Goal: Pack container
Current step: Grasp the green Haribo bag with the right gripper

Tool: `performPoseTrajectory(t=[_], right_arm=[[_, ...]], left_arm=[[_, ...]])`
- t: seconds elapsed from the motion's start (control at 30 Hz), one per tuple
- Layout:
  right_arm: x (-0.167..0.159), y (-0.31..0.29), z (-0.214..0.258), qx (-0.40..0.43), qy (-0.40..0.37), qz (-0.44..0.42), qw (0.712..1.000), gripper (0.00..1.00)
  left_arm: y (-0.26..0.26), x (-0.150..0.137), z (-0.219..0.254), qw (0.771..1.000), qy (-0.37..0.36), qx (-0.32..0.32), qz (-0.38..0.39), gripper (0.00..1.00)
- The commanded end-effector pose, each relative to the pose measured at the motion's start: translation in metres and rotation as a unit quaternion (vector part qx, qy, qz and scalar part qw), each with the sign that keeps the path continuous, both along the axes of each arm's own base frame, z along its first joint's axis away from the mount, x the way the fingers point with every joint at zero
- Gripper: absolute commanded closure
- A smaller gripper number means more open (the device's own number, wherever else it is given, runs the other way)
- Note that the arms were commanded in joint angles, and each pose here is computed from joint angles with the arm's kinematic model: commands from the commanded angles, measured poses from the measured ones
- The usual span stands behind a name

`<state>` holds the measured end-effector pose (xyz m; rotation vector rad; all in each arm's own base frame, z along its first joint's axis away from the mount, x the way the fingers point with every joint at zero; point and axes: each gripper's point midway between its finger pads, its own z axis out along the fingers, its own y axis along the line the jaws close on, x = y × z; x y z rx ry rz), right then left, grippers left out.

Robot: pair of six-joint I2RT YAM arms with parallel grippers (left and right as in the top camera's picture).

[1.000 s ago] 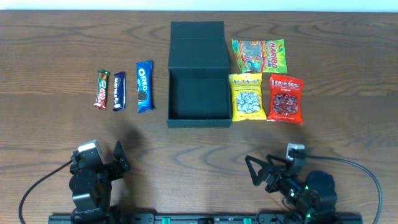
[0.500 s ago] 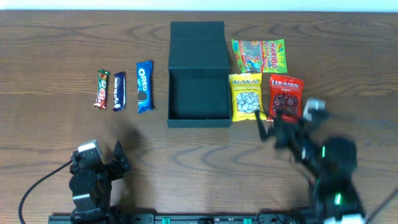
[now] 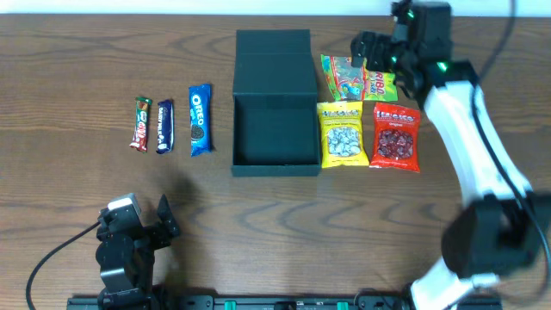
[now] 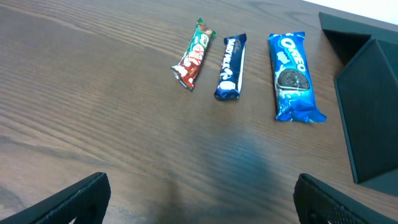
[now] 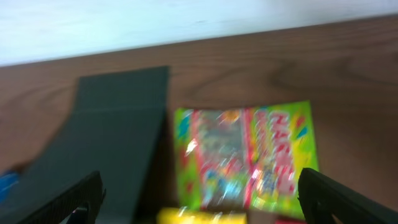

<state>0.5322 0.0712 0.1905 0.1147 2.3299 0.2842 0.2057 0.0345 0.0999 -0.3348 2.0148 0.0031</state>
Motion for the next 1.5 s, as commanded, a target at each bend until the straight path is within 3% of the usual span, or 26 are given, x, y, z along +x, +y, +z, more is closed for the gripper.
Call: performPoseTrajectory(t=[0.0, 0.13, 0.37, 0.53, 0.63, 0.77, 0.83, 0.87, 0.9, 0.93, 0.97, 1.03, 1.07, 1.47], right_arm=[[0.031, -0.025, -0.027, -0.059, 0.002, -0.033, 0.998, 0.01], [0.049, -0.027, -0.076, -0.071, 0.025, -0.04, 0.996, 0.01], [0.051, -0.025, -0.145, -0.076, 0.074, -0.037, 0.994, 0.03], [0.047, -0.026, -0.18, -0.08, 0.102, -0.035, 0.991, 0.12], [0.042, -0.026, -0.194, -0.082, 0.119, -0.034, 0.989, 0.34], [0.041, -0.026, -0.195, -0.082, 0.122, -0.033, 0.989, 0.82], [0.04, -0.026, -0.196, -0.083, 0.125, -0.033, 0.988, 0.99], [0.038, -0.027, -0.197, -0.083, 0.129, -0.033, 0.988, 0.99], [0.036, -0.027, -0.198, -0.084, 0.134, -0.033, 0.987, 0.98], [0.034, -0.027, -0.199, -0.084, 0.137, -0.032, 0.986, 0.87], [0.033, -0.027, -0.2, -0.085, 0.141, -0.032, 0.986, 0.52], [0.028, -0.027, -0.199, -0.086, 0.151, -0.031, 0.984, 0.04], [0.026, -0.028, -0.197, -0.086, 0.153, -0.031, 0.984, 0.01], [0.023, -0.014, -0.178, -0.048, 0.152, -0.013, 0.987, 0.01]], left_arm=[[0.002, 0.0, -0.005, 1.0, 0.005, 0.006, 0.001, 0.05], [0.002, 0.0, -0.005, 1.0, 0.005, 0.006, 0.001, 0.05], [0.002, 0.0, -0.005, 1.0, 0.005, 0.006, 0.001, 0.05], [0.002, 0.0, -0.005, 1.0, 0.005, 0.006, 0.001, 0.05], [0.002, 0.0, -0.005, 1.0, 0.005, 0.006, 0.001, 0.05], [0.002, 0.0, -0.005, 1.0, 0.005, 0.006, 0.001, 0.05], [0.002, 0.0, -0.005, 1.0, 0.005, 0.006, 0.001, 0.05], [0.002, 0.0, -0.005, 1.0, 0.005, 0.006, 0.001, 0.05], [0.002, 0.0, -0.005, 1.0, 0.005, 0.006, 0.001, 0.05], [0.002, 0.0, -0.005, 1.0, 0.005, 0.006, 0.001, 0.05], [0.002, 0.0, -0.005, 1.0, 0.005, 0.006, 0.001, 0.05], [0.002, 0.0, -0.005, 1.0, 0.005, 0.006, 0.001, 0.05], [0.002, 0.0, -0.005, 1.0, 0.005, 0.006, 0.001, 0.05], [0.002, 0.0, -0.005, 1.0, 0.005, 0.006, 0.001, 0.05]])
